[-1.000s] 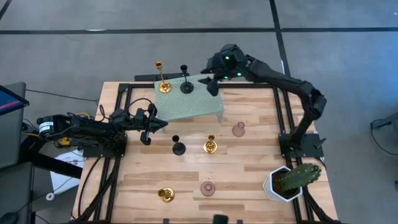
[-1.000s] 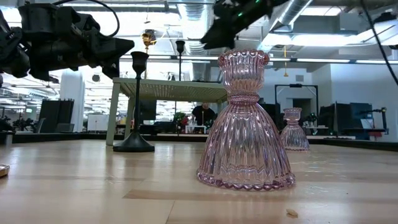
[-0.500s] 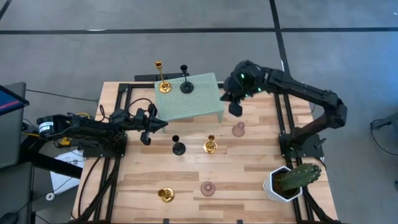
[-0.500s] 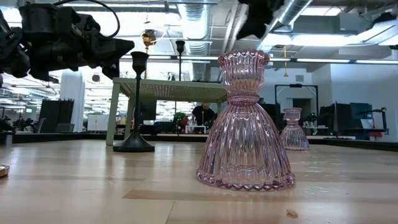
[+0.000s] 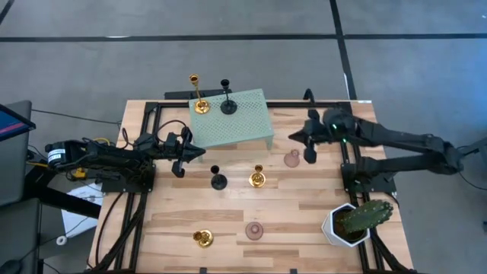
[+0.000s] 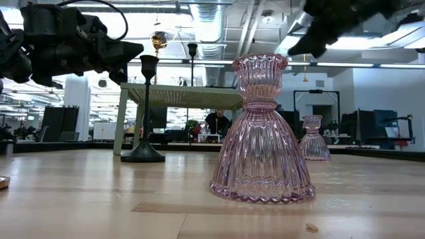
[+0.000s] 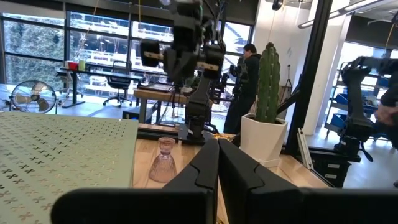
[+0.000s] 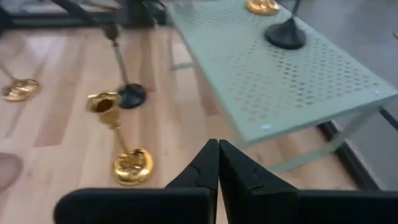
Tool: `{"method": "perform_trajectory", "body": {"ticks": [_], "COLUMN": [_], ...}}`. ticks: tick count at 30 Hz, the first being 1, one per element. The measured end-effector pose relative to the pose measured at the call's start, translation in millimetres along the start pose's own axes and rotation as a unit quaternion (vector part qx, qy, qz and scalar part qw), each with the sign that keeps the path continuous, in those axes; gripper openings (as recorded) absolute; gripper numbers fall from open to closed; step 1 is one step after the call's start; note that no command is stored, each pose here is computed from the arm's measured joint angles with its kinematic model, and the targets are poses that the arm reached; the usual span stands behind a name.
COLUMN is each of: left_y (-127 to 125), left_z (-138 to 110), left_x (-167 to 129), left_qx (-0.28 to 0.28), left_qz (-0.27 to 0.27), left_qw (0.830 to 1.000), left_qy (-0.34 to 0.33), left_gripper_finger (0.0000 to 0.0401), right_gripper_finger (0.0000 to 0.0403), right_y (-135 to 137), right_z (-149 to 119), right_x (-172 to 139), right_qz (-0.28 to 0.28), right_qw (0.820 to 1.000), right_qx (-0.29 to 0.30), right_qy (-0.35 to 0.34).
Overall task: Pick & Place candle stick holders
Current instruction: Put the top violet candle holder on the shelf
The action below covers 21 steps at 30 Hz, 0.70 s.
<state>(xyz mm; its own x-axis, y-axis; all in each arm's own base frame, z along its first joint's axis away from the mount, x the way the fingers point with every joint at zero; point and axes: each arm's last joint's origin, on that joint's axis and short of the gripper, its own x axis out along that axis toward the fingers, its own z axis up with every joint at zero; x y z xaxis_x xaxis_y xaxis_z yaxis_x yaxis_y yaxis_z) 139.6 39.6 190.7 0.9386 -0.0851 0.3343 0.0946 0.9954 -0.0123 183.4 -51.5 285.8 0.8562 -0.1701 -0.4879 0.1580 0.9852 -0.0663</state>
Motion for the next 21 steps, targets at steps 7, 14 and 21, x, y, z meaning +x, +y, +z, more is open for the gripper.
{"method": "perform_trajectory", "body": {"ticks": [7,14,21], "left_y": [0,0,0], "left_z": [0,0,0], "left_x": [0,0,0], "left_qx": [0.005,0.006,0.005], "left_qz": [0.000,0.000,0.000], "left_qw": [1.000,1.000,1.000], "left_qy": [0.000,0.000,0.000], "left_gripper_finger": [0.0010,0.0010,0.0010], "right_gripper_finger": [0.0001,0.0001,0.0001], "right_y": [14,26,36], "right_z": [-63,-106,-130], "right_x": [-3,0,-1], "right_qz": [0.014,0.042,0.072], "right_qw": [0.997,0.992,0.992], "right_qx": [0.049,0.058,0.067], "right_qy": [-0.054,-0.103,-0.083]}}
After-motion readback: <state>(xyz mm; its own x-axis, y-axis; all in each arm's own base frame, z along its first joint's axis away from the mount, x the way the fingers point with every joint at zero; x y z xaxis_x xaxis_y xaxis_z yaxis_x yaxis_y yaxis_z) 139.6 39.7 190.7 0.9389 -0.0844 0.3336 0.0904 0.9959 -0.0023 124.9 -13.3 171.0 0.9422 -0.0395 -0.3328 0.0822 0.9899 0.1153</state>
